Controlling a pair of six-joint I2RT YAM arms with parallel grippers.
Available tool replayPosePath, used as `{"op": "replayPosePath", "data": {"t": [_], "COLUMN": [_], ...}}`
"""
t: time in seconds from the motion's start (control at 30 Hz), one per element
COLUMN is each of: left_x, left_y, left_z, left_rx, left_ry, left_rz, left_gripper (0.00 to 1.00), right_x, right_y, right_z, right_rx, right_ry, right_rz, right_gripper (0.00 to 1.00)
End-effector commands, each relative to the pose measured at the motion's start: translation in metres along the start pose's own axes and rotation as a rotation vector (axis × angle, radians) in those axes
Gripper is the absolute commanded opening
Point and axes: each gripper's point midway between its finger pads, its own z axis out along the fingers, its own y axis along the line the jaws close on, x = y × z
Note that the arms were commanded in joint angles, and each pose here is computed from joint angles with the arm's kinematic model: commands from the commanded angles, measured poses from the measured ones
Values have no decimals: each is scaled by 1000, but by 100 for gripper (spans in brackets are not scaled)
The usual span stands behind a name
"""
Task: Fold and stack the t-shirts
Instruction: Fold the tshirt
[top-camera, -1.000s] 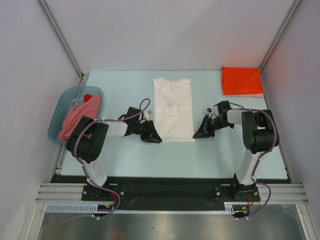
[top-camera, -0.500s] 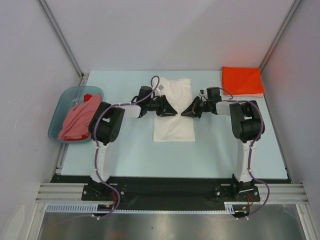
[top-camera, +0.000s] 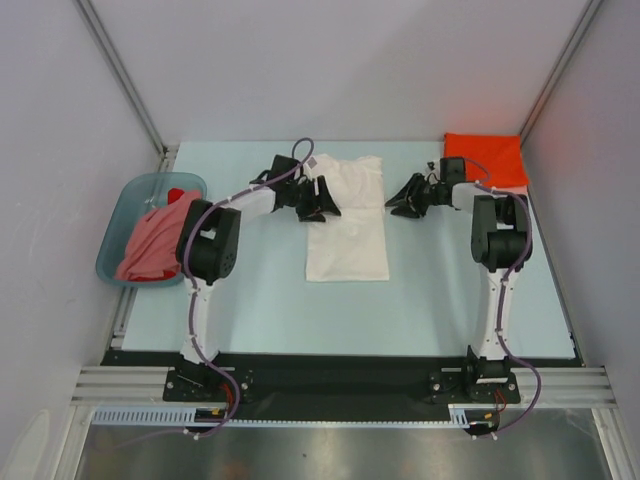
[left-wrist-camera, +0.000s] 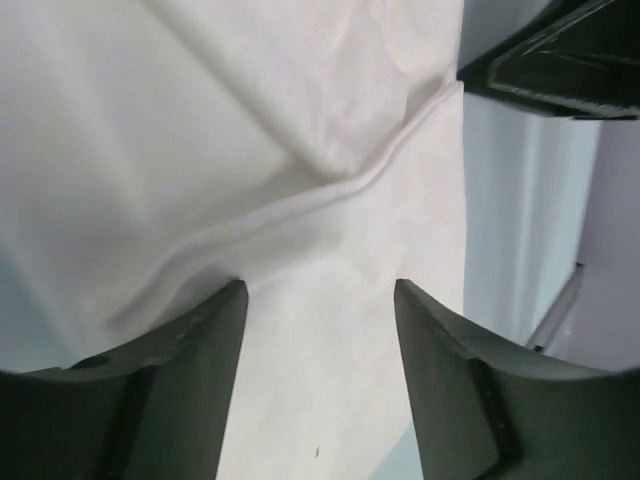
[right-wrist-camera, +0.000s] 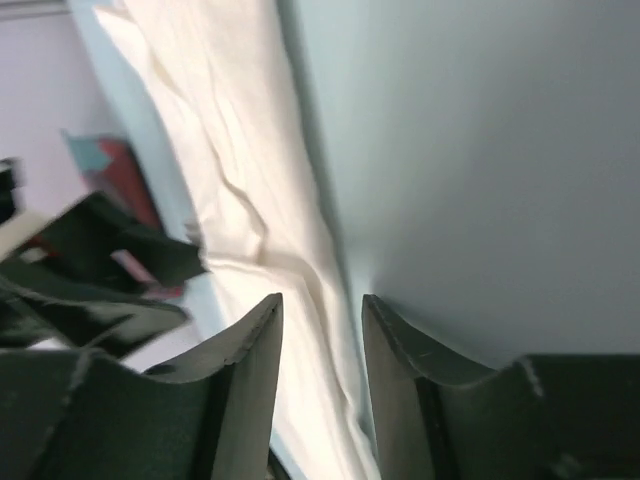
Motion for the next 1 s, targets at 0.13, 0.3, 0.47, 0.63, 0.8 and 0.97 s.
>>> {"op": "replayPosePath", "data": {"t": [0.13,0.3,0.47,0.63,0.8,0.97], "left_x": [24,80,138,158,156,165], "left_y": [-25,-8,1,11,23,42], "left_z": [-136,-160,-150,-137,-124,-116], "left_rx": [-316,-371,-304,-276,-295,-340], "left_ry": [-91,-53,-39,-57,-125,-164], "left_rz": [318,234,27,-175,-413,-598], "left_gripper": [92,93,75,74,77,71], "right_x": [56,126,185,193,194,186], "right_y": [7,2,-14,-29,-39,-46], "right_z": [-100,-114,-110,-105,-94,-88], "right_rx": [305,321,285,284,292,306], "right_ry": [66,119,153,120,83,5], "right_rz": [-250,-220,-146,-91,43,121], "right_gripper": [55,56,61,60,54,50]}}
